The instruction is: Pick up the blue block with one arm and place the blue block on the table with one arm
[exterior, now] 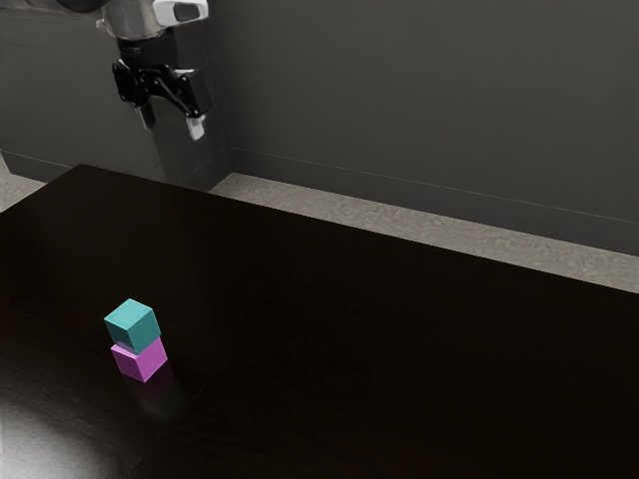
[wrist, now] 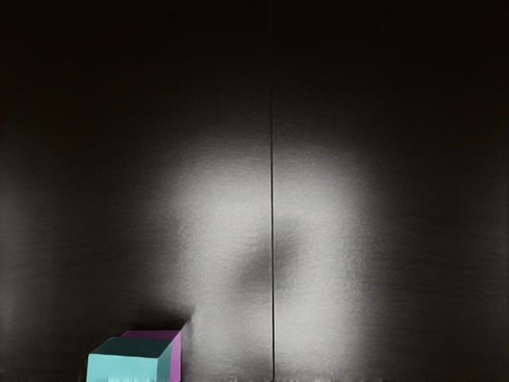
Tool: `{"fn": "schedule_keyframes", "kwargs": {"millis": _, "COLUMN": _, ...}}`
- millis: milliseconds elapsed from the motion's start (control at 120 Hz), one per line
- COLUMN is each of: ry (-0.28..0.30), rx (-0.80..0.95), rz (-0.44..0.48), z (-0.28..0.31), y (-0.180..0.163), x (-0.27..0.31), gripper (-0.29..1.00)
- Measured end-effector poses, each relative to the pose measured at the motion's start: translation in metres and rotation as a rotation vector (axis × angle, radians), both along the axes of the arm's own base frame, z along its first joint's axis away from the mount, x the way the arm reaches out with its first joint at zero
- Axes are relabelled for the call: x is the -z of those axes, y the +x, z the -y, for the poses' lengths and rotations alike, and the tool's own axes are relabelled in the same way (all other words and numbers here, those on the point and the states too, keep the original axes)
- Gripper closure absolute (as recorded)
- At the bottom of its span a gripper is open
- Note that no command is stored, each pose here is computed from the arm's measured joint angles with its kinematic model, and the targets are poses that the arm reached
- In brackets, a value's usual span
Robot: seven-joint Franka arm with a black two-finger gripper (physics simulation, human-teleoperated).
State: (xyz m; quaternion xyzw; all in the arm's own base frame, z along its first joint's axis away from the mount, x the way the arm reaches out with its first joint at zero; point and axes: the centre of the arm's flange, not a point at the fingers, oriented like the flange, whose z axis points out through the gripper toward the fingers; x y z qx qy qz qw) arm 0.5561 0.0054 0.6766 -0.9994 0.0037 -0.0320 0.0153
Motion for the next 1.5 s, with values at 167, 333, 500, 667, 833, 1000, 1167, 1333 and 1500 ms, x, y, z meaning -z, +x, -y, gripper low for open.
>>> {"fn": "schedule_keyframes", "kwargs": {"millis": 167, "ry": 0.008, "rx": -0.019, "rz": -0.021, "z": -0.018, "y": -0.003, "x": -0.001, "gripper": 0.00}}
{"fn": "schedule_keyframes", "kwargs": {"millis": 333, "ry": -0.001, "rx": -0.045, "rz": 0.143, "z": -0.035, "y": -0.034, "x": -0.102, "gripper": 0.00}}
{"fn": "schedule_keyframes", "kwargs": {"millis": 500, "ry": -0.019, "rx": -0.047, "rz": 0.122, "z": -0.039, "y": -0.046, "x": -0.115, "gripper": 0.00}}
{"fn": "schedule_keyframes", "kwargs": {"millis": 667, "ry": -0.023, "rx": -0.025, "rz": 0.089, "z": -0.030, "y": -0.047, "x": -0.111, "gripper": 0.00}}
{"fn": "schedule_keyframes", "kwargs": {"millis": 833, "ry": -0.027, "rx": 0.008, "rz": 0.040, "z": -0.015, "y": -0.042, "x": -0.088, "gripper": 0.00}}
{"fn": "schedule_keyframes", "kwargs": {"millis": 1000, "ry": -0.027, "rx": -0.007, "rz": -0.135, "z": -0.023, "y": -0.070, "x": 0.041, "gripper": 0.00}}
{"fn": "schedule_keyframes", "kwargs": {"millis": 1167, "ry": -0.015, "rx": -0.018, "rz": -0.144, "z": -0.027, "y": -0.092, "x": 0.120, "gripper": 0.00}}
{"fn": "schedule_keyframes", "kwargs": {"millis": 1333, "ry": -0.014, "rx": -0.036, "rz": -0.131, "z": -0.040, "y": -0.103, "x": 0.182, "gripper": 0.00}}
{"fn": "schedule_keyframes", "kwargs": {"millis": 1500, "ry": 0.003, "rx": -0.006, "rz": -0.080, "z": -0.065, "y": -0.105, "x": 0.203, "gripper": 0.00}}
